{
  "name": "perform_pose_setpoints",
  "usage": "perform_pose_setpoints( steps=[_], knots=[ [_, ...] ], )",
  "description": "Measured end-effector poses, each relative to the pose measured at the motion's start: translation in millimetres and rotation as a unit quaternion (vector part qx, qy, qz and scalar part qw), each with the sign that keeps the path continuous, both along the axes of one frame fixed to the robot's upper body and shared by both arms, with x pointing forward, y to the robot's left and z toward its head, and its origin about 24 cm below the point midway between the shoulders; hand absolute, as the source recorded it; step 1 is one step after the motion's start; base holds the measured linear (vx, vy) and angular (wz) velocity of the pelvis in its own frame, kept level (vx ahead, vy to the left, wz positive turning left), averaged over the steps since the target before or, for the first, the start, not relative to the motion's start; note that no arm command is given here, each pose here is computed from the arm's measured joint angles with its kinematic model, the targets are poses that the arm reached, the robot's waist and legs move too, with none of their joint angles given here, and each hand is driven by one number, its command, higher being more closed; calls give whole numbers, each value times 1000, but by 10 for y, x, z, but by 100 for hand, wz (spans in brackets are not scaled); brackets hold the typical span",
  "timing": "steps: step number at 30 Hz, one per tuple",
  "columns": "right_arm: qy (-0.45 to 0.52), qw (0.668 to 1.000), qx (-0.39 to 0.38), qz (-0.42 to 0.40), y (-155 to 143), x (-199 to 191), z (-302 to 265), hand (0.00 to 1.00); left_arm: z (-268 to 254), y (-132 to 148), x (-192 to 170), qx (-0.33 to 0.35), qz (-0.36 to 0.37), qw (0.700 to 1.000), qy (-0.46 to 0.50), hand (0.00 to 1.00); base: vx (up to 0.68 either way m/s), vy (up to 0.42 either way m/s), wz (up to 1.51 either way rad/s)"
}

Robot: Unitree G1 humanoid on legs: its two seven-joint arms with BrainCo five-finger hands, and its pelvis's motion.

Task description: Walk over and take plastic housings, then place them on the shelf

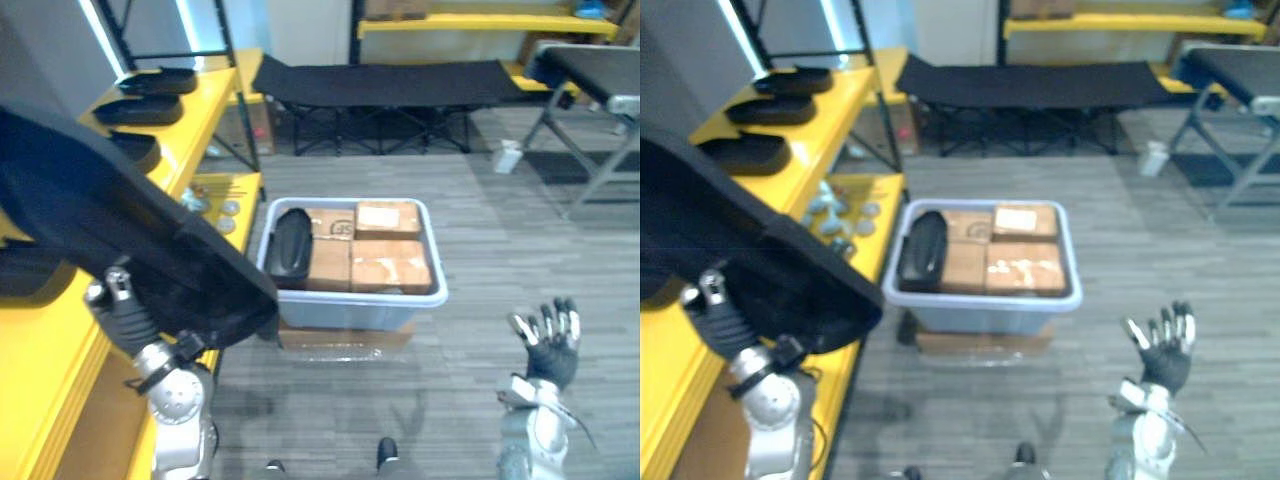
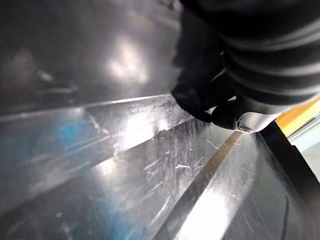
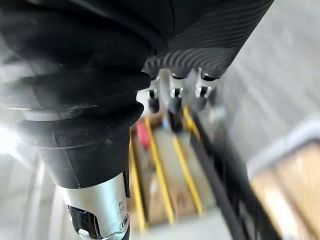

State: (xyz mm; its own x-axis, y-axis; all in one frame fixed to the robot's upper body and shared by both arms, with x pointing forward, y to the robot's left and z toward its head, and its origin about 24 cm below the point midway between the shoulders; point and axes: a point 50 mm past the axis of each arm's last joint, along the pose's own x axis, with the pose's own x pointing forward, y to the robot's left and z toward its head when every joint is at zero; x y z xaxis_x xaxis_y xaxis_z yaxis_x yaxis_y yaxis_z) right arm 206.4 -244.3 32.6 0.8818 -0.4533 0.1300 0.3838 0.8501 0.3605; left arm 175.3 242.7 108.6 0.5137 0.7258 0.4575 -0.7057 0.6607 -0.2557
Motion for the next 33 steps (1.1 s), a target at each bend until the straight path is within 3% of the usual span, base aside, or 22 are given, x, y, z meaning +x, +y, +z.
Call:
perform_pose_setpoints(
  steps=[10, 14, 18, 26, 33],
  knots=[
    [-2, 969, -3, 245, 1144, 661, 121, 0, -17, 364, -607, 43, 139, 988, 54, 100, 26, 9, 48],
    [1, 955, -38, 295, 1410, 792, 211, 0, -65, 379, -677, 40, 137, 987, 73, 100, 29, 9, 45],
    [17, 950, -42, 308, 1479, 800, 194, 0, -115, 425, -775, 21, 137, 987, 84, 100, 27, 35, 21],
    [27, 956, -54, 286, 1301, 808, 152, 0, -141, 425, -720, 14, 120, 990, 78, 100, -59, 40, 19],
    [-13, 956, -78, 282, 1293, 864, 285, 0, -108, 449, -740, -4, 100, 994, 40, 100, 4, -31, 15]
  ],
)
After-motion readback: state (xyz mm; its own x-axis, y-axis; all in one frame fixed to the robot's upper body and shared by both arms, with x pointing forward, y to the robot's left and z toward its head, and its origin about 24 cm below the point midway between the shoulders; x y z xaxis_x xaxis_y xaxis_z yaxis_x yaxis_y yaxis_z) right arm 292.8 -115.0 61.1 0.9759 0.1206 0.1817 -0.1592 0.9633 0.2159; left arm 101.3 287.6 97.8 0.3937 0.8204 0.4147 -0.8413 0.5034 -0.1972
